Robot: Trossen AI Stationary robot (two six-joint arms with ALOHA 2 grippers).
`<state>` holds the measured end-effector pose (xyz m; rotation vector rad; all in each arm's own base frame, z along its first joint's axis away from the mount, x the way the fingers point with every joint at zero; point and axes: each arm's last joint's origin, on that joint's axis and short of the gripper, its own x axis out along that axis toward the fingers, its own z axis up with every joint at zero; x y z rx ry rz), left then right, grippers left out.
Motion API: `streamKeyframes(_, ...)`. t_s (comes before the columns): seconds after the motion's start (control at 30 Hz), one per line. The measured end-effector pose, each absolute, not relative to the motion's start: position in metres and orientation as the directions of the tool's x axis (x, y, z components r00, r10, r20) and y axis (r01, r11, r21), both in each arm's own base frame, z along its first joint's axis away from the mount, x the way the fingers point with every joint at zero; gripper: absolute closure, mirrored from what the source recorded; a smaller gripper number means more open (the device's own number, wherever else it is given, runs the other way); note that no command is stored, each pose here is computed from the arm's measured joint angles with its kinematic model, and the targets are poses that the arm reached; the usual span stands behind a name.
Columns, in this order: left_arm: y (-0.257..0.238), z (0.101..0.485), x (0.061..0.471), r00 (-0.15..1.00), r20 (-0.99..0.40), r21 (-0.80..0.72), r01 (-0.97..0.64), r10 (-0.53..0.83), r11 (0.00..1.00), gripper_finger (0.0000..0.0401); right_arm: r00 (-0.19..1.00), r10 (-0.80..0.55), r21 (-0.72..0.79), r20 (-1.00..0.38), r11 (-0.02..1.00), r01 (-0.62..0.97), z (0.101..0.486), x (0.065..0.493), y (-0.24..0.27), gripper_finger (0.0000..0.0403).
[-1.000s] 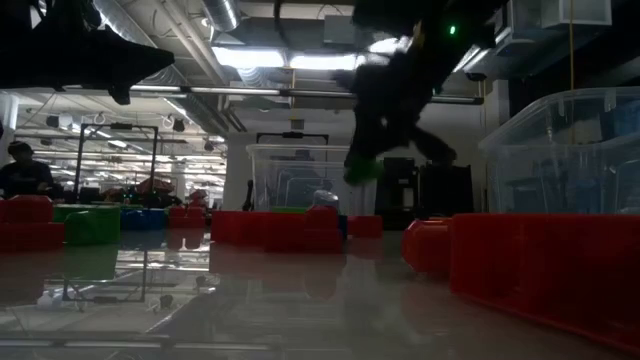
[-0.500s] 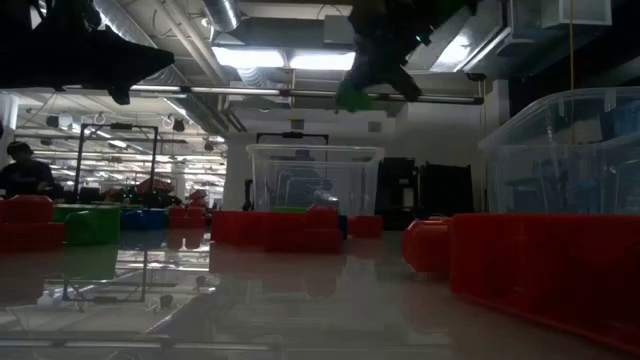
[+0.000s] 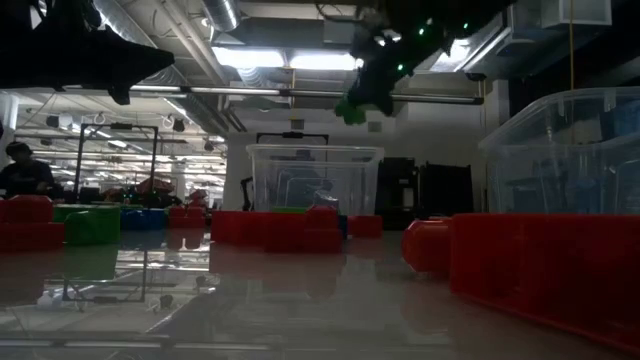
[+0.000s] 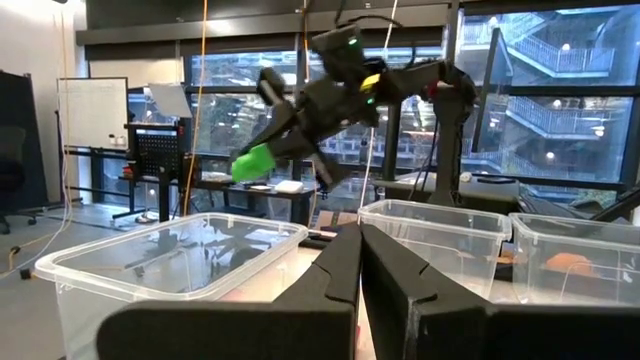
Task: Sort blocks
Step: Put the green game piece into the top transparent bin
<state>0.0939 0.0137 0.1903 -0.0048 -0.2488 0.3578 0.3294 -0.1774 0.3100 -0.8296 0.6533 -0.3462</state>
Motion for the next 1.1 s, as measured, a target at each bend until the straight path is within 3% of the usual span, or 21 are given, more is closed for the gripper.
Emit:
streamKeyframes(0.37,0.014,0.19,0.094,0.907,0.239,-0.043,-0.348,0.348,0.937,0.04,0.724,-0.528,-0.75,-0.444,0.661,0.022,0.268,0.35,-0.199,0.0338)
streamKeyframes(0.53,0.014,0.19,0.094,0.908,0.233,-0.044,-0.347,0.348,0.937,0.04,0.733,-0.504,-0.714,-0.457,0.699,0.036,0.265,0.351,-0.199,0.0268)
streamKeyframes(0.8,0.014,0.19,0.094,0.906,0.241,-0.05,-0.346,0.347,0.937,0.04,0.701,-0.552,-0.745,-0.452,0.665,0.043,0.284,0.343,-0.183,0.016)
streamKeyframes(1.1,0.014,0.191,0.094,0.905,0.245,-0.042,-0.348,0.347,0.937,0.0399,0.653,-0.539,-0.691,-0.532,0.722,0.033,0.276,0.338,-0.181,0.015)
